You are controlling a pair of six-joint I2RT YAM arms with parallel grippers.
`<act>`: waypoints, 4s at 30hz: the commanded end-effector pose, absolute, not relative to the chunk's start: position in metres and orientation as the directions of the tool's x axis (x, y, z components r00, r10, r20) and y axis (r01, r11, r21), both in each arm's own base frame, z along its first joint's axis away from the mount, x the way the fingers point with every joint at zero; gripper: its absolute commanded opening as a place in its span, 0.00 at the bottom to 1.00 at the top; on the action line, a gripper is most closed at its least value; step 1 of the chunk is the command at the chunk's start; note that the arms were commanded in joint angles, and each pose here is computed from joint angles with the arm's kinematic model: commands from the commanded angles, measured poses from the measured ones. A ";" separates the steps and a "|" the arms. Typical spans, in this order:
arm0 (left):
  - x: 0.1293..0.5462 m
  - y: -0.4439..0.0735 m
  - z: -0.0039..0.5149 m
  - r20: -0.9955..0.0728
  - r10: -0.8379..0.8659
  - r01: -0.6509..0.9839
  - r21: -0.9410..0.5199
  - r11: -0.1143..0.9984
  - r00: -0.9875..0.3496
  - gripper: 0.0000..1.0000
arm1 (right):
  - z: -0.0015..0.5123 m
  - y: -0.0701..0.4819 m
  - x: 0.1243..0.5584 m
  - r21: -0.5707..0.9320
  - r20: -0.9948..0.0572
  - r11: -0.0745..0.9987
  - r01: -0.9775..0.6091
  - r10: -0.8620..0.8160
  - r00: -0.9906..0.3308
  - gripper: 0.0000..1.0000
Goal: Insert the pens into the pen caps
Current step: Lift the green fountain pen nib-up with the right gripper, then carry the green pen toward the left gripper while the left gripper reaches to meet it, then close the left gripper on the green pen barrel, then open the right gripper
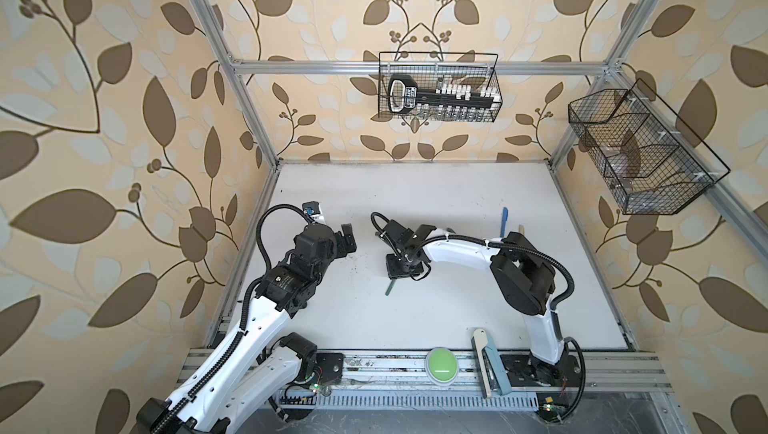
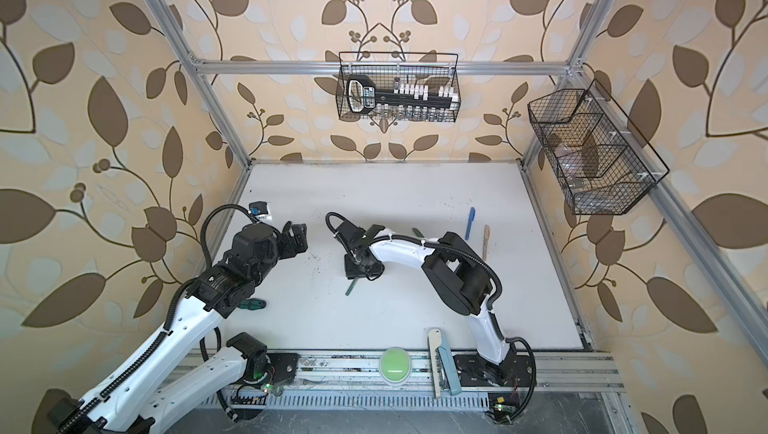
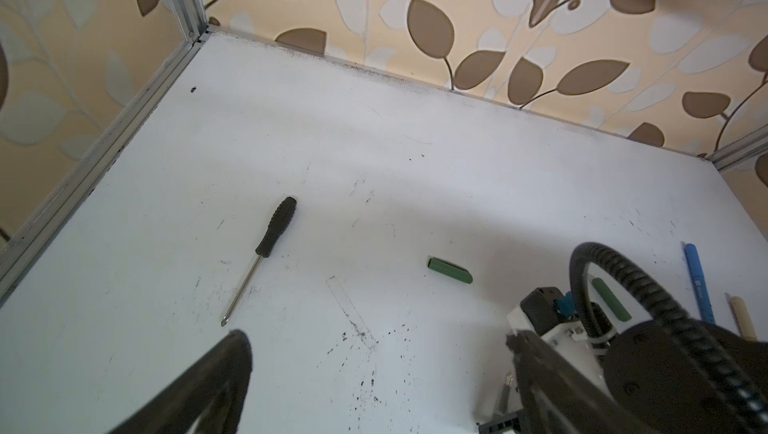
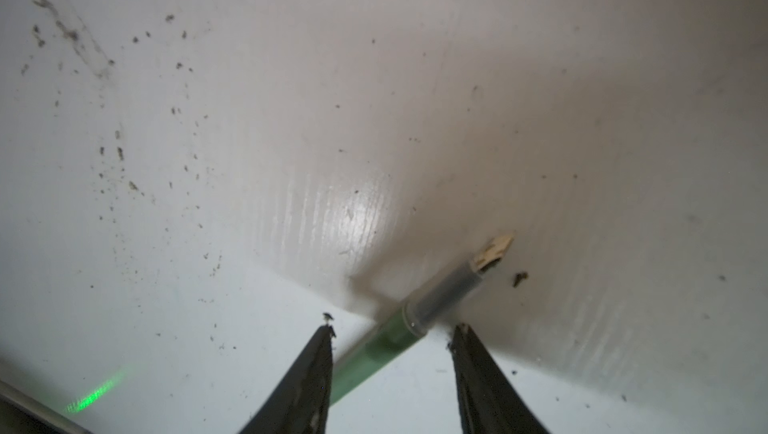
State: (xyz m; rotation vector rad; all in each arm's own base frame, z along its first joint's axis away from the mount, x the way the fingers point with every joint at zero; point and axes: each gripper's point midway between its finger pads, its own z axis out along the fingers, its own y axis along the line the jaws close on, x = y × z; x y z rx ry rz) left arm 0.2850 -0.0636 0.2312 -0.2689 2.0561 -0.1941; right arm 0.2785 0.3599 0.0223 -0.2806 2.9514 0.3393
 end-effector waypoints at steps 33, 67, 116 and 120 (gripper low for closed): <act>0.259 -0.130 0.172 -0.713 -0.292 0.160 -0.493 0.855 -0.638 0.99 | -0.003 0.314 0.300 0.002 -0.172 0.921 -0.390 -0.383 -0.907 0.22; 0.238 -0.146 0.129 -0.618 -0.302 0.165 -0.583 0.796 -0.726 0.99 | 0.034 0.337 0.334 0.178 -0.336 0.905 -0.386 -0.313 -0.888 0.03; 0.279 -0.281 0.150 -0.634 -0.173 0.436 -0.679 0.591 -0.754 0.57 | 0.162 0.323 0.335 0.735 -0.536 0.601 -0.314 0.231 -0.812 0.00; 0.277 -0.286 0.145 -0.615 -0.150 0.437 -0.690 0.577 -0.774 0.50 | 0.165 0.324 0.337 0.736 -0.542 0.597 -0.320 0.236 -0.806 0.00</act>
